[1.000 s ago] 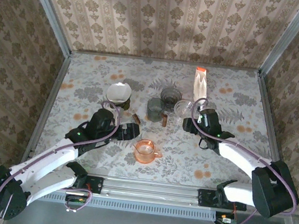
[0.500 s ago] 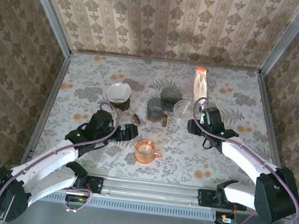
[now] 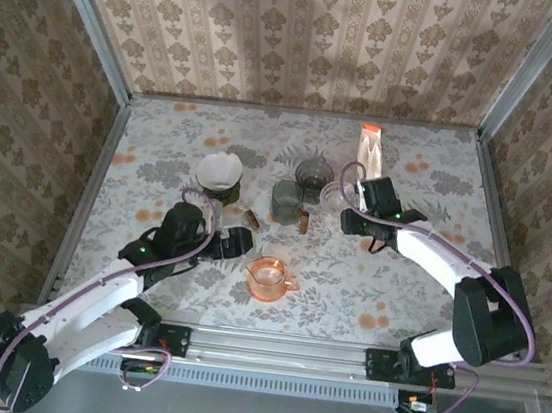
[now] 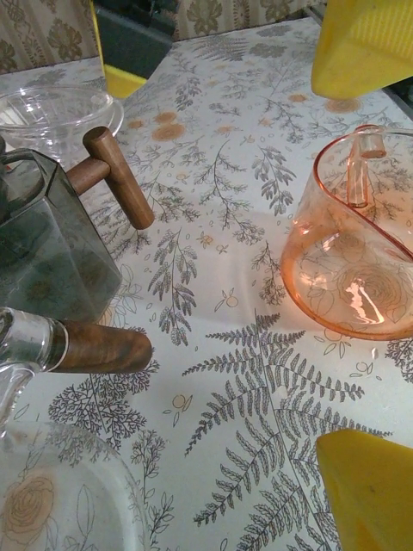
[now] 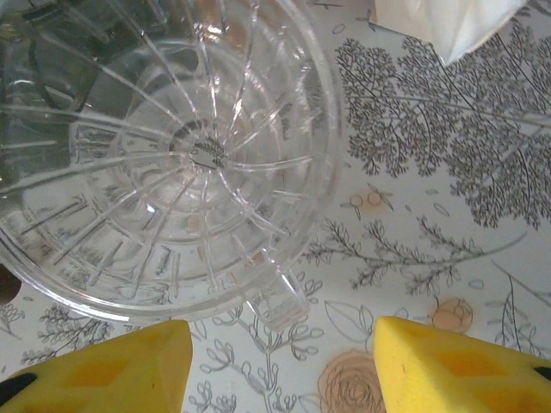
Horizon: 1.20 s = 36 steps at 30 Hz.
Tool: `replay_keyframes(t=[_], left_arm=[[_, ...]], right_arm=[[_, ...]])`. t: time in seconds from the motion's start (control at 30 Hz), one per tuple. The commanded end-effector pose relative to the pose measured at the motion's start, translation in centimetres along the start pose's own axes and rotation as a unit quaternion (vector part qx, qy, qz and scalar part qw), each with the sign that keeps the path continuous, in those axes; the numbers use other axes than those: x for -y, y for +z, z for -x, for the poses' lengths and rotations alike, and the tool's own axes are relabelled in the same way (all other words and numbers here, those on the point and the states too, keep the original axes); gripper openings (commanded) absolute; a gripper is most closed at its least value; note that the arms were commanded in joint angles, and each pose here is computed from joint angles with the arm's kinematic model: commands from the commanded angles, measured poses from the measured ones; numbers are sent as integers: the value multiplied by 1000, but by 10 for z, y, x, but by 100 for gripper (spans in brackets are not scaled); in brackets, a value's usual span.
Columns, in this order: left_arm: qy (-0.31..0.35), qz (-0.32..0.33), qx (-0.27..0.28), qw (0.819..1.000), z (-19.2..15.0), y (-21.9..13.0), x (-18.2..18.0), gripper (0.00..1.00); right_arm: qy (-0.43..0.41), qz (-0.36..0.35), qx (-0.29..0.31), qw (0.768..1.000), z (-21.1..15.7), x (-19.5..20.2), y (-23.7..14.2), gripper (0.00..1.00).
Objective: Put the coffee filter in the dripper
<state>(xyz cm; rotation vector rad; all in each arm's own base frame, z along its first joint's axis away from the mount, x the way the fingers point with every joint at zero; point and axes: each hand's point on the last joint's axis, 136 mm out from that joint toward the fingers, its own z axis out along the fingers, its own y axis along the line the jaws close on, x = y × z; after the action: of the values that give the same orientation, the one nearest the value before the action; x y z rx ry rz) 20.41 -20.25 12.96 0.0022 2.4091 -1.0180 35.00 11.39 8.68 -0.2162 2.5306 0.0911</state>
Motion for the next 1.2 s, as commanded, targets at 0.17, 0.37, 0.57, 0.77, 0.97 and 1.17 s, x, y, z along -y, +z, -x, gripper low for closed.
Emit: replay_keyframes(t=[0.17,0.37,0.57,0.77,0.97,1.17], left_arm=[[-7,-9,-2,1000,0,1,0,100],[-11,-9,-4,1000,0,3,-1,100],[-12,-10,-4,1000,1,3,-1,99],[-12,-8,-5,1000,1,3,-1,100],[-14,-5,-6,1000,2,3,-2,100],[-14,-3,-6,1000,2,2,-2,100]], right_arm=[[-33,13,-21,999,6,-6,12,55],[-11,15,-3,1000,11,-7,6,62],[1,7,-10,1000,9,-4,7,64],[-4,0,-27,1000,10,-4,19,64],[5,-13,-31,999,18,-2,29,58],[14,-21,-38,999,20,-1,36,47]])
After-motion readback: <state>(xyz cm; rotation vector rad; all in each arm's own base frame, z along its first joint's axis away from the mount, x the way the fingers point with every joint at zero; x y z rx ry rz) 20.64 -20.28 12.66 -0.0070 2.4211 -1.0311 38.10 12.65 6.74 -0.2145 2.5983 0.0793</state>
